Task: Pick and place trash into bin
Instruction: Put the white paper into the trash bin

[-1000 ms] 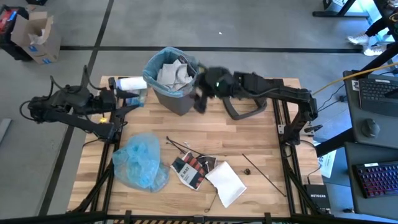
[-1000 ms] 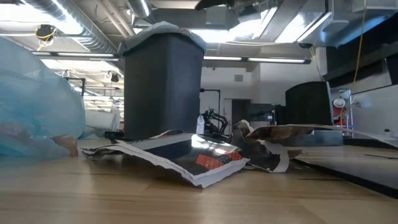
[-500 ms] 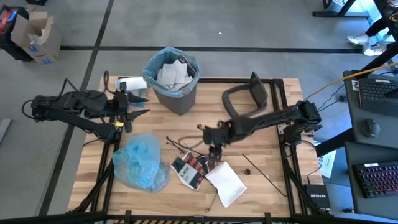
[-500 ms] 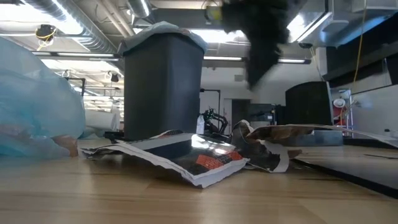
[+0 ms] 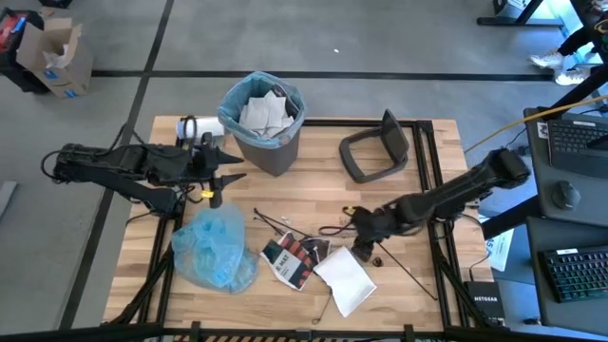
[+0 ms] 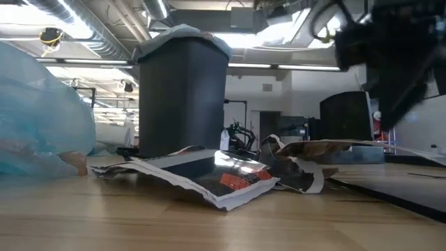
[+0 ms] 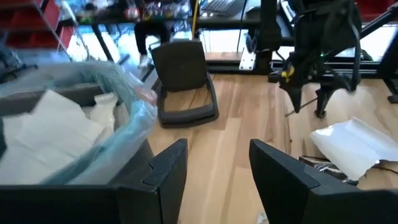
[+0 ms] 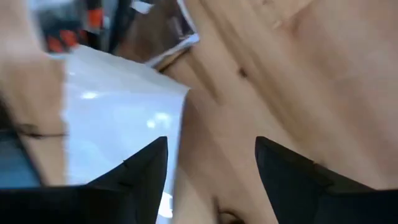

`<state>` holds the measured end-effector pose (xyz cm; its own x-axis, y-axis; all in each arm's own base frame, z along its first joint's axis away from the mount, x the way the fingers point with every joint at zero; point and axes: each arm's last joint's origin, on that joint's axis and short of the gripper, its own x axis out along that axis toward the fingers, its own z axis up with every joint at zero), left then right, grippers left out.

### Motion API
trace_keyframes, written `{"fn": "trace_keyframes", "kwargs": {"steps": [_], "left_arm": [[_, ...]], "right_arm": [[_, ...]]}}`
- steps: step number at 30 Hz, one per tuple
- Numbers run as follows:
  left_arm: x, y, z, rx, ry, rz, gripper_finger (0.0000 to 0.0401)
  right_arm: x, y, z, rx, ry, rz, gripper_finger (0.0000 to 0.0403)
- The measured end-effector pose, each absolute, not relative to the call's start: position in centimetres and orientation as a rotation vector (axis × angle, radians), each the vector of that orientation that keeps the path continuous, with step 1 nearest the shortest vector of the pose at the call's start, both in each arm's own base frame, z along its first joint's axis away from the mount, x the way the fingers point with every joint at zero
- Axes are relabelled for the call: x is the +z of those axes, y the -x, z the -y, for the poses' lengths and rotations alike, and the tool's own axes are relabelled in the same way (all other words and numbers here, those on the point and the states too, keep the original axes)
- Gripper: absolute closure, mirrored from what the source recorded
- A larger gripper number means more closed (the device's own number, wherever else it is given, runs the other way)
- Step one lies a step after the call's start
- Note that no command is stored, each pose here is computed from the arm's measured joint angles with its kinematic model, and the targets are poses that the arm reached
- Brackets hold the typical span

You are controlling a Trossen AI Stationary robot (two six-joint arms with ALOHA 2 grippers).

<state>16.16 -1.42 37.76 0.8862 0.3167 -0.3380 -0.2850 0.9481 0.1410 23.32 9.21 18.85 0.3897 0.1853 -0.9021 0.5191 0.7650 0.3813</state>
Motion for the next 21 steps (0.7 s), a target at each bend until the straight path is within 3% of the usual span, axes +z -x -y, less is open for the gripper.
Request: {"fn": "trace_keyframes", "kwargs": {"steps": [11, 21], "left_arm": [[36.4, -18.4, 1.8, 0.346, 0.043, -0.424, 0.0235], [35.8, -19.4, 2.0, 0.363, 0.088, -0.446, 0.0235]], "right_arm": [[12.1, -18.2, -10.0, -0.06, -1.0, -0.852, 0.0168], [10.7, -19.0, -11.4, -0.02, -0.909, -0.802, 0.0169]]}}
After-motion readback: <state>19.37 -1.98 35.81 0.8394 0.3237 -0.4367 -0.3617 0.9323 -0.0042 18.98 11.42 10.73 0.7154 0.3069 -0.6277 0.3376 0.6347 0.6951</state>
